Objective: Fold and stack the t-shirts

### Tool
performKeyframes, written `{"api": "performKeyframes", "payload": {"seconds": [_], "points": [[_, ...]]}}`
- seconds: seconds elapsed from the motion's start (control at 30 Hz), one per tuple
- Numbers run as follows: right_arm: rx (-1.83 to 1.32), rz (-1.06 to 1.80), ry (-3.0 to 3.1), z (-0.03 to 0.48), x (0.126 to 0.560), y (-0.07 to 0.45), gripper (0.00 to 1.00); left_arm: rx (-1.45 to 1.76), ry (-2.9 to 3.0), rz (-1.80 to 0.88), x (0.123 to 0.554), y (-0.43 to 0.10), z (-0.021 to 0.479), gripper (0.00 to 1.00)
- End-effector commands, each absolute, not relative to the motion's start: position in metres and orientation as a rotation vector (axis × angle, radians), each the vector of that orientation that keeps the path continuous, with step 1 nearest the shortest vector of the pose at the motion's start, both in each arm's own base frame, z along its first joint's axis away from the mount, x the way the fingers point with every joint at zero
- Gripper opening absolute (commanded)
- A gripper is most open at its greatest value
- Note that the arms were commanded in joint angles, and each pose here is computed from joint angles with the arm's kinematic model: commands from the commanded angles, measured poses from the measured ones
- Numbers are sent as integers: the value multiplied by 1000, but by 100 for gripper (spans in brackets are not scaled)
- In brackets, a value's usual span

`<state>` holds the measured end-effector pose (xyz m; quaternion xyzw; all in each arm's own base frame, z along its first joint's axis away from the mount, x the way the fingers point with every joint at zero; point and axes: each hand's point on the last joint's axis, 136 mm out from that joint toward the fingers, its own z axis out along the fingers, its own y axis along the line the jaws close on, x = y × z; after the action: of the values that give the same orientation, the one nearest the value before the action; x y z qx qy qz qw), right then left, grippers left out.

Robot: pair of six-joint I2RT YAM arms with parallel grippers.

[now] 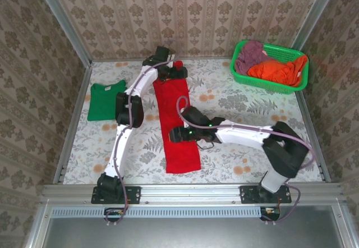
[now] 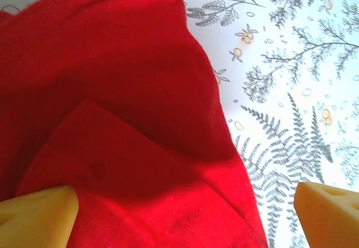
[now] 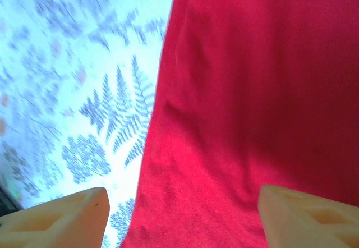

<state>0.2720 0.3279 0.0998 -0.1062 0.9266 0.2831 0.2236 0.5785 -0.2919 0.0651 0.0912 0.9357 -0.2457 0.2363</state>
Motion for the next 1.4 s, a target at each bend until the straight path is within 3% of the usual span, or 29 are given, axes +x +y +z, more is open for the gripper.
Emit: {"api": "performKeyframes", "payload": {"seconds": [0.0,0.2,0.37,0.6,0.87,1.0,1.17,1.37], "points": [[-185,733,2407,126,308,297,71,267,2441,-727,572,-291,154,100],[16,705,2332,143,371,257,70,273,2301,-616,550,-259,242,100],[95,721,2297,148,428,257,68,185,2246,-508,497,-217,255,100],[57,743,2410,111,488,294,51,97,2298,-467,384,-181,205,100],[2,796,2607,50,513,325,55,12,2424,-586,287,-187,139,100],[76,730,2676,20,523,318,56,-19,2455,-595,271,-183,120,100],[258,522,2731,-2,529,273,57,27,2468,-592,270,-186,116,100],[342,439,2710,7,530,230,57,56,2495,-563,276,-176,106,100]]}}
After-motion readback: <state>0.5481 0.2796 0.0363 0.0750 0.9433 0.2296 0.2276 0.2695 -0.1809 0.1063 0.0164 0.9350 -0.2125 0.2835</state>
